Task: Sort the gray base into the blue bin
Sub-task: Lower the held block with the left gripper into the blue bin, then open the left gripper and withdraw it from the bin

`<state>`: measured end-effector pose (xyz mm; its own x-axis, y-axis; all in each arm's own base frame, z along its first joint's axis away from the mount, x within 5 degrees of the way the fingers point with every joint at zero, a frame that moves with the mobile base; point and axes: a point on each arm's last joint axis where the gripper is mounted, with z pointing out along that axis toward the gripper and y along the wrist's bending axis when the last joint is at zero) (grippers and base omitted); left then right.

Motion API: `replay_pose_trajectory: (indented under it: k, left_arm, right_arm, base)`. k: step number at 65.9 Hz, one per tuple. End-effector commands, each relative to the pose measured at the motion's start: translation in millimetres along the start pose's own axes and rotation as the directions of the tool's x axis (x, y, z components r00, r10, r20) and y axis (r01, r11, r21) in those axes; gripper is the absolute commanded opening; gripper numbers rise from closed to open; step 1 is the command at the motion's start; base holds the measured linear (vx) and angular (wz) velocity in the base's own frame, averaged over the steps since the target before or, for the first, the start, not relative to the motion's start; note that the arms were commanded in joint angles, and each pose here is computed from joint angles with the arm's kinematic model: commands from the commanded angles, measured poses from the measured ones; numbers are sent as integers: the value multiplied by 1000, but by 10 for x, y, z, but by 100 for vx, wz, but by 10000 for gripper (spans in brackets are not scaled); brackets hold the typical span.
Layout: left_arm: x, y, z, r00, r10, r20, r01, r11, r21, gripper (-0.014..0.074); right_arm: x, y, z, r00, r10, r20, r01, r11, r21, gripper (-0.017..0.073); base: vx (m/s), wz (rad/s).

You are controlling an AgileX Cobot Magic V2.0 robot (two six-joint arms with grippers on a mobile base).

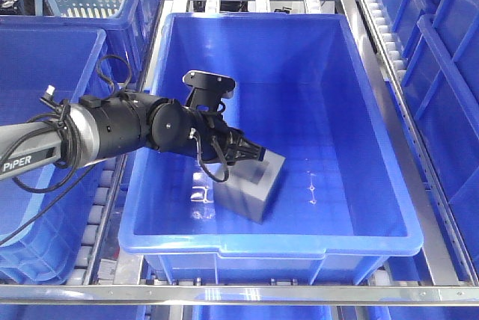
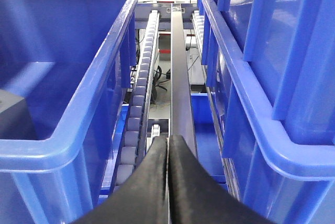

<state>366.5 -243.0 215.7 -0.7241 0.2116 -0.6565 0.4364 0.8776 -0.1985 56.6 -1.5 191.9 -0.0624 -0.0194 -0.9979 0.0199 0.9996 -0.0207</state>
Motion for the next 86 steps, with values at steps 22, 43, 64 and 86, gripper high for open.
replay_pose_trajectory:
  k: [22, 43, 64, 86]
  left_arm:
    - [-367, -139, -595, 985, -14, 170, 6, 999, 48, 339]
    - [-328, -165, -881, 989, 52, 138, -59, 997, 44, 339]
    - [97, -46, -1201, 957, 43, 285, -51, 999, 19, 313]
    - [663, 67, -1948, 863, 37, 504, -52, 999, 15, 270]
  right_arm:
    - [-21, 2, -2, 997, -12, 70, 12, 1000, 1, -9]
    - [-21, 2, -2, 997, -12, 70, 12, 1000, 1, -9]
    - [-21, 2, -2, 997, -12, 70, 12, 1000, 1, -9]
    - [-21, 2, -2, 997, -12, 70, 12, 1000, 1, -9]
  base:
    - [0, 0]
    - [0, 0]
    - [0, 0]
    - [0, 0]
